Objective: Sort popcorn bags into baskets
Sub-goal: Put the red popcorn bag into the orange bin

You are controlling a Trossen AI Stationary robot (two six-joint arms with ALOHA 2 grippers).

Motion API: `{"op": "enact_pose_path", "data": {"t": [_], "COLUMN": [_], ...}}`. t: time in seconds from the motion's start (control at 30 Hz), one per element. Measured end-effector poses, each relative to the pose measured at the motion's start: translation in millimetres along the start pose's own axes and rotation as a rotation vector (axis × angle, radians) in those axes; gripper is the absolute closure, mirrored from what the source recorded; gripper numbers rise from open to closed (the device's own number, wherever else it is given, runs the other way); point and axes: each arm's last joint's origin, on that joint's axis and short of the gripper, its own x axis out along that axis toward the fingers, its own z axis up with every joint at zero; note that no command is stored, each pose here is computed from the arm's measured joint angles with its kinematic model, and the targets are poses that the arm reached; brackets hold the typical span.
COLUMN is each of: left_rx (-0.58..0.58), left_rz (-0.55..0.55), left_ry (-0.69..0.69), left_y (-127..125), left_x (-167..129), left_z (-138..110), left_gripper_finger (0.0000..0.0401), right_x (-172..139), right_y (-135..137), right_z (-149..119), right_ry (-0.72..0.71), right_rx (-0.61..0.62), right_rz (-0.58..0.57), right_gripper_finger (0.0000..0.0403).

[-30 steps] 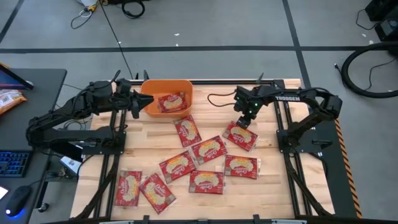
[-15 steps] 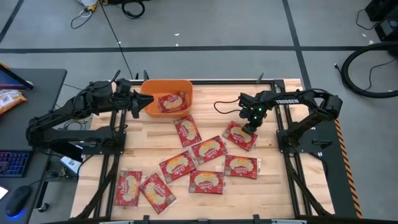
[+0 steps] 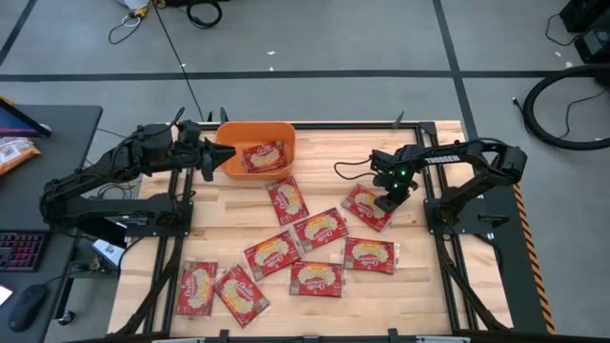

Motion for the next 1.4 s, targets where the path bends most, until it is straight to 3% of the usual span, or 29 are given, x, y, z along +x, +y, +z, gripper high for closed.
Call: {"op": "enact_pose_path", "data": {"t": [0.17,0.47,0.7,0.93,1.4], "left_rx": [0.000,0.008,0.008,0.006,0.003], "left_rz": [0.000,0.000,0.000,0.000,-0.019], "left_ry": [0.000,0.000,0.000,0.000,-0.031], "left_y": [0.0,0.0,0.0,0.0,-1.8], "left_x": [0.1,0.0,0.1,0.0,-0.1], "left_z": [0.0,0.0,0.0,0.0,3.0], "left_gripper_finger": [0.0305,0.0305,0.0305,0.0305,0.0305], "right_x": [0.2,-0.5,-20.1,-54.7,-137.1], "right_y": [-0.3,-0.6,13.4,49.2,127.8], "right_z": [0.7,1.3,9.5,18.9,28.4], "right_ry": [-0.011,-0.017,-0.055,-0.174,-0.565], "right_rx": [0.021,0.039,0.006,-0.121,-0.416], "right_rz": [-0.011,-0.043,-0.037,0.007,-0.056], "right_gripper_finger": [0.0273,0.0392,0.0395,0.0398,0.0401]}}
